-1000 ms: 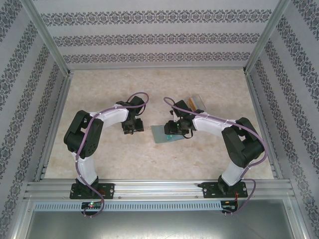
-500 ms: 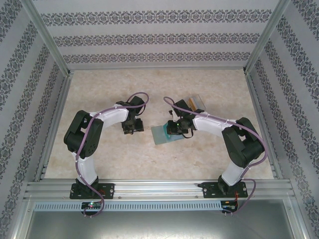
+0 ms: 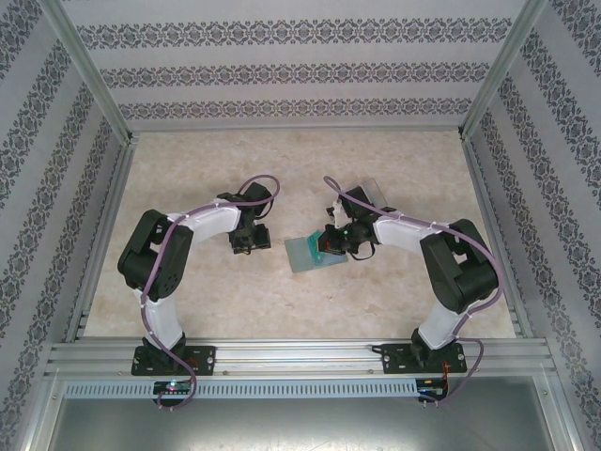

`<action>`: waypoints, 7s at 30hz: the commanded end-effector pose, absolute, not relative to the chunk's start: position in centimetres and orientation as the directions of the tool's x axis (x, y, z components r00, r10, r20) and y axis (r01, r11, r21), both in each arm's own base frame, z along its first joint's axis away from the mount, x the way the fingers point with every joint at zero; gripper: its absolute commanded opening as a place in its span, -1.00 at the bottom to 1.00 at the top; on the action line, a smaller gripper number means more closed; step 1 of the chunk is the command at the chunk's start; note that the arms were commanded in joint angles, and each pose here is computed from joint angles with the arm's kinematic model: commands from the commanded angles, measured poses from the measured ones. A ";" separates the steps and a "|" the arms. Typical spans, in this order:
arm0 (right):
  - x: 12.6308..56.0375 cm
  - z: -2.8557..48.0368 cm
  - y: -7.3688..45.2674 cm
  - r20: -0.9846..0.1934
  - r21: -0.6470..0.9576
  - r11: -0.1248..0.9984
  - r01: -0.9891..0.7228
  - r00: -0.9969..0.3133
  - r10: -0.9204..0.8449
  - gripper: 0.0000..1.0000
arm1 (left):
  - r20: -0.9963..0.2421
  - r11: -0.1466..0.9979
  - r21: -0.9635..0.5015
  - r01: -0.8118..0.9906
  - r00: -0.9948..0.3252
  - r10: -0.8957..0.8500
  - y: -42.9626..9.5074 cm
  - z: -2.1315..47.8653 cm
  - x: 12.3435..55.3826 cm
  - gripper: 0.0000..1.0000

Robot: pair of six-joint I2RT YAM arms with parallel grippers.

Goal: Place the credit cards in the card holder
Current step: Insert the credit card into the card holder.

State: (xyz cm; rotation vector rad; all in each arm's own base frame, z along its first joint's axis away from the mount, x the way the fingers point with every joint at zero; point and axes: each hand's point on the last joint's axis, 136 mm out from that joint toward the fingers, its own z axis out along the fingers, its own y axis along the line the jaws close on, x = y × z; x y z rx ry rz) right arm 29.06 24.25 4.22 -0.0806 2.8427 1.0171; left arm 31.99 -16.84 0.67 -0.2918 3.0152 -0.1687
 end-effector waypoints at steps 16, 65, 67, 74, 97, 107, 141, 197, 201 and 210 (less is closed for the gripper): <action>27.0 1.3 24.7 0.008 0.738 0.674 0.021 -1.000 0.022 -0.97 | -0.051 0.898 -0.439 0.028 -0.999 0.006 -25.6 -1.6 26.3 -0.36; 24.6 0.9 27.5 0.088 0.817 0.573 0.071 -0.996 -0.002 -1.00 | -0.059 0.978 -0.206 0.031 -0.998 0.019 -24.3 -5.5 28.4 -0.53; 24.7 0.9 27.3 0.093 0.816 0.572 0.076 -0.996 0.000 -1.00 | -0.056 0.979 -0.204 0.028 -0.998 0.017 -24.1 -5.4 28.5 -0.42; 25.1 0.8 27.6 0.093 0.817 0.571 0.075 -0.996 -0.002 -0.99 | -0.014 0.924 -0.380 0.026 -1.000 0.023 -26.4 -3.8 27.9 0.18; 25.4 0.4 28.1 0.079 0.801 0.594 0.068 -0.997 0.007 -0.95 | -0.084 0.970 -0.196 -0.141 -0.984 -0.160 -18.8 -0.7 27.6 0.61; 25.5 0.5 28.2 0.071 0.798 0.599 0.062 -0.997 0.009 -0.95 | -0.180 0.969 -0.201 -0.140 -0.968 -0.177 -17.0 3.3 28.1 0.59; 26.3 2.5 29.2 0.006 0.791 0.612 0.002 -1.000 -0.005 -0.29 | -0.089 0.943 -0.297 -0.152 -0.979 -0.185 -18.9 -2.1 26.8 -0.69; 27.8 2.0 28.1 0.002 0.764 0.644 0.038 -0.998 0.057 -1.00 | -0.030 0.963 -0.206 -0.172 -0.983 -0.181 -17.8 -4.5 26.1 -0.86; 27.8 2.4 28.3 -0.006 0.780 0.625 0.029 -0.999 0.054 -1.00 | -0.044 0.966 -0.170 -0.193 -0.978 -0.204 -16.9 -4.1 26.0 -0.83; 27.1 2.1 29.2 0.010 0.800 0.599 0.019 -1.000 0.019 -1.00 | -0.093 0.943 -0.285 -0.170 -0.974 -0.204 -17.8 0.3 26.7 -0.55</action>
